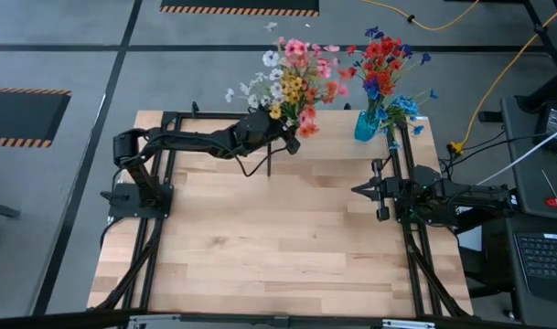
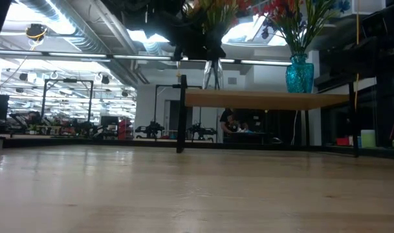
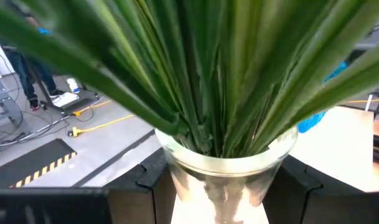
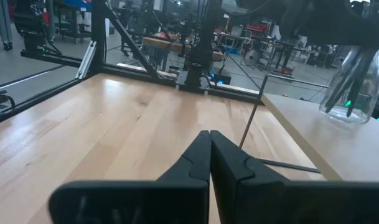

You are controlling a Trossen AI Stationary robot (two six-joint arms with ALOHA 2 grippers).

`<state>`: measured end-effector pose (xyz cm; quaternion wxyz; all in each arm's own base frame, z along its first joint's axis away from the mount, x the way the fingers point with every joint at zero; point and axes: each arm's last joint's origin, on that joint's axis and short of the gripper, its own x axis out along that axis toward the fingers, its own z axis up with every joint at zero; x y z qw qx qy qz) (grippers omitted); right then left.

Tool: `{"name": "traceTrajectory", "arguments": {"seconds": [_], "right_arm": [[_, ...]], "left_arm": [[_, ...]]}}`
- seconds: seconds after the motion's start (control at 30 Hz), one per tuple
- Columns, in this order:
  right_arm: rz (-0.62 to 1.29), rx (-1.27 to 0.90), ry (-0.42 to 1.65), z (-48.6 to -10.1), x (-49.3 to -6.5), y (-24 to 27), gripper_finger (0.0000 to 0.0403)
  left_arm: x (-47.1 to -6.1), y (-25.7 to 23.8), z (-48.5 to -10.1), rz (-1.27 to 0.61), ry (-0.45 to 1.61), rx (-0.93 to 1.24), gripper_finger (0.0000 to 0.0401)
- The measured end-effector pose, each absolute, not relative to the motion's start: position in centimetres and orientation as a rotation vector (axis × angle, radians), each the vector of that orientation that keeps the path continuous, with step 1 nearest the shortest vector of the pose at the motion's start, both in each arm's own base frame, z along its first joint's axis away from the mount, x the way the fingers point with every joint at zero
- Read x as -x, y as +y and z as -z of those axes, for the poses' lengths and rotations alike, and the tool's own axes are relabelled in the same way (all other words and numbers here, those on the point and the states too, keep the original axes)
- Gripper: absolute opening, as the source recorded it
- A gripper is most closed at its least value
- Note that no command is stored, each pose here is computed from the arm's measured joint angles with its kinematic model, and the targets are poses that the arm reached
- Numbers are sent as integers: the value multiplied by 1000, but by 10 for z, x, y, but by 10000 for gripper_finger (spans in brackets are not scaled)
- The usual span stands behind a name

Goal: Pick and place flowers into a vace then onto a shelf
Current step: Put the transparent vase on the shelf

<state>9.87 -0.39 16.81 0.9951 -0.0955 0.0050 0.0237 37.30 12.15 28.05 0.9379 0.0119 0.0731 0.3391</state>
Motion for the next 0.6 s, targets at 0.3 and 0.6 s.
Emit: {"name": "traceTrajectory", "arguments": {"seconds": [0.3,0.6], "right_arm": [[-48,192,10,-168,-99,-4,7],[-48,192,10,-168,-99,-4,7]], "left_arm": [[-372,124,-280,-700,155,-23,171],[-372,123,-279,-699,170,-24,221]]}}
